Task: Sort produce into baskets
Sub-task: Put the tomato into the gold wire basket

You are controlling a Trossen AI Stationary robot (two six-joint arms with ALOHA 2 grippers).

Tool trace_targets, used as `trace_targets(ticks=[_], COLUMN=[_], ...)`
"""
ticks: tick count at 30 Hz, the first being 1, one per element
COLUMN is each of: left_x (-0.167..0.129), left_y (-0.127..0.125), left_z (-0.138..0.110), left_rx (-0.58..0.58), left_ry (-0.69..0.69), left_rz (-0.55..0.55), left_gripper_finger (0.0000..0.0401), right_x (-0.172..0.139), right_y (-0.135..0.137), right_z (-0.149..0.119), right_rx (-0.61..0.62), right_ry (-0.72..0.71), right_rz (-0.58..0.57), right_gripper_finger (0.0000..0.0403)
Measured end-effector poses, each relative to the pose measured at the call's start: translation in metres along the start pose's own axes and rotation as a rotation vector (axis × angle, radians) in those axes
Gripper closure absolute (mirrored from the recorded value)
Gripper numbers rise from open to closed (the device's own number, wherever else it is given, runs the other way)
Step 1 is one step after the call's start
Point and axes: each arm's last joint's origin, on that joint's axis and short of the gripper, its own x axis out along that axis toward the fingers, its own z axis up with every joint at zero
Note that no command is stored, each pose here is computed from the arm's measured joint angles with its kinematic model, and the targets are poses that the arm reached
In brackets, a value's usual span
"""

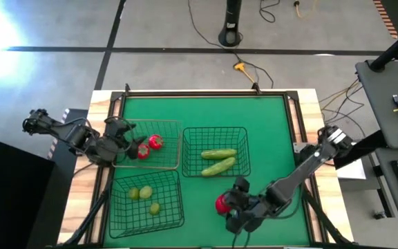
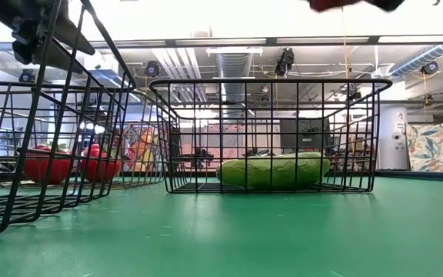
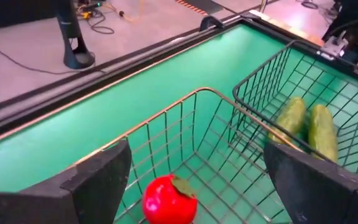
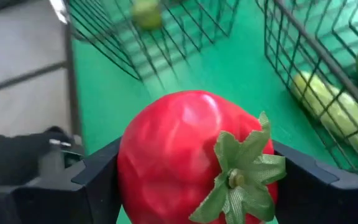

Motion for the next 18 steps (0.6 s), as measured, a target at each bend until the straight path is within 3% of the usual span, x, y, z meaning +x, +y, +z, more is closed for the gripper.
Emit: trace_targets(ticks=[10,18], left_x=[0.005,0.008], left_y=[-0.008,-0.018], left_z=[-0.002,-0.003], left_rx=[-0.015,-0.039], left_ry=[0.013,0.075], left_rz=[0.002,-0.069], left_gripper_finger=[0.0053,0.0053], right_x=[0.036,0.056], right_y=[0.009,0.005], right_z=[-0.036,-0.050], right_rx=[-0.016,-0.048], right_ry=[0.108,0.153], right_rz=[-0.062,-0.125], right_gripper_finger=[0.0104,0.0103])
